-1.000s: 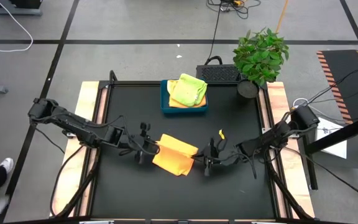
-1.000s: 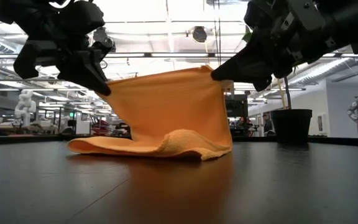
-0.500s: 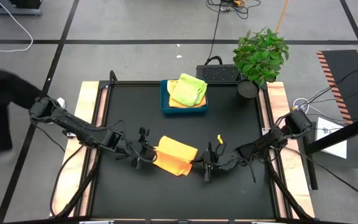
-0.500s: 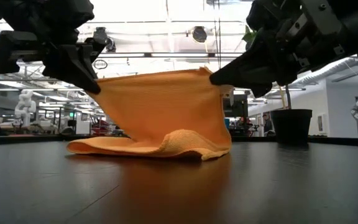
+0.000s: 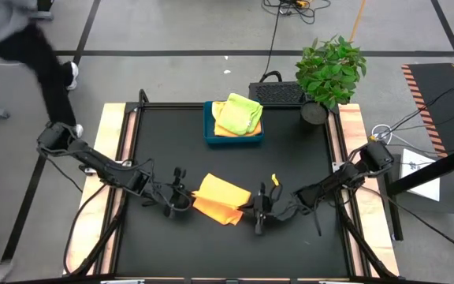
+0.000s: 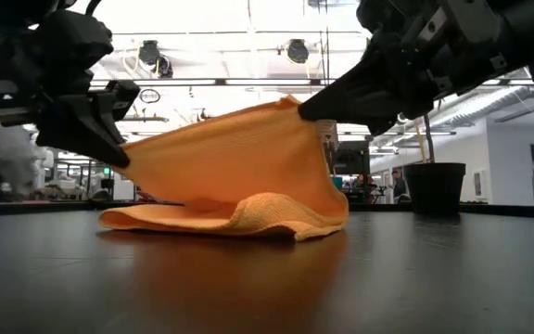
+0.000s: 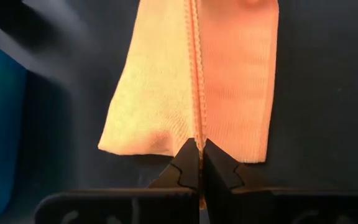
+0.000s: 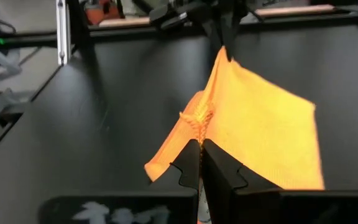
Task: Fold microfiber towels
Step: Fold the orange microfiber cloth
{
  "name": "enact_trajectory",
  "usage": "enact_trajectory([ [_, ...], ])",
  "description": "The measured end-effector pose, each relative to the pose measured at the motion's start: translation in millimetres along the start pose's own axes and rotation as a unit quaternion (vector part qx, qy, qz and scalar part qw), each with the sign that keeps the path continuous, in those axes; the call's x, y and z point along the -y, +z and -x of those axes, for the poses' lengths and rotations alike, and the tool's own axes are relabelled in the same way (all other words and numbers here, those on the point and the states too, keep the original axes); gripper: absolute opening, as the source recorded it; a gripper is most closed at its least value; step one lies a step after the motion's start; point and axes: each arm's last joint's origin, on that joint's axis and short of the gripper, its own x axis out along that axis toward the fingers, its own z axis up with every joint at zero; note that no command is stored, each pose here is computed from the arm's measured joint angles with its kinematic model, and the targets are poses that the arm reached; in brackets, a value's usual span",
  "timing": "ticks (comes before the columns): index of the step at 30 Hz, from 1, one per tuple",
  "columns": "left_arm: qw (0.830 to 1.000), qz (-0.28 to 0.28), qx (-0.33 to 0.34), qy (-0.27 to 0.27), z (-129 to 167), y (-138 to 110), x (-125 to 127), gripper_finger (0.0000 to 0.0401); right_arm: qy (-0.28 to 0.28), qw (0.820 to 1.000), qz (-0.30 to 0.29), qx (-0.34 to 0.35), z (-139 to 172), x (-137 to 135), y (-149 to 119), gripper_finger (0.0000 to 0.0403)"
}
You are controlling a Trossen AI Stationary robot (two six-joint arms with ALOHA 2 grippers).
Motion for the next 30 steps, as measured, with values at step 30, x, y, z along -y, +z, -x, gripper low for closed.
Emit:
enact_trajectory([
  [30,0.998,0.030,0.011,-0.052,0,0,4,0.0113,0.031,0.997,0.006,-0.073,-27,-10,-26,0.0036],
])
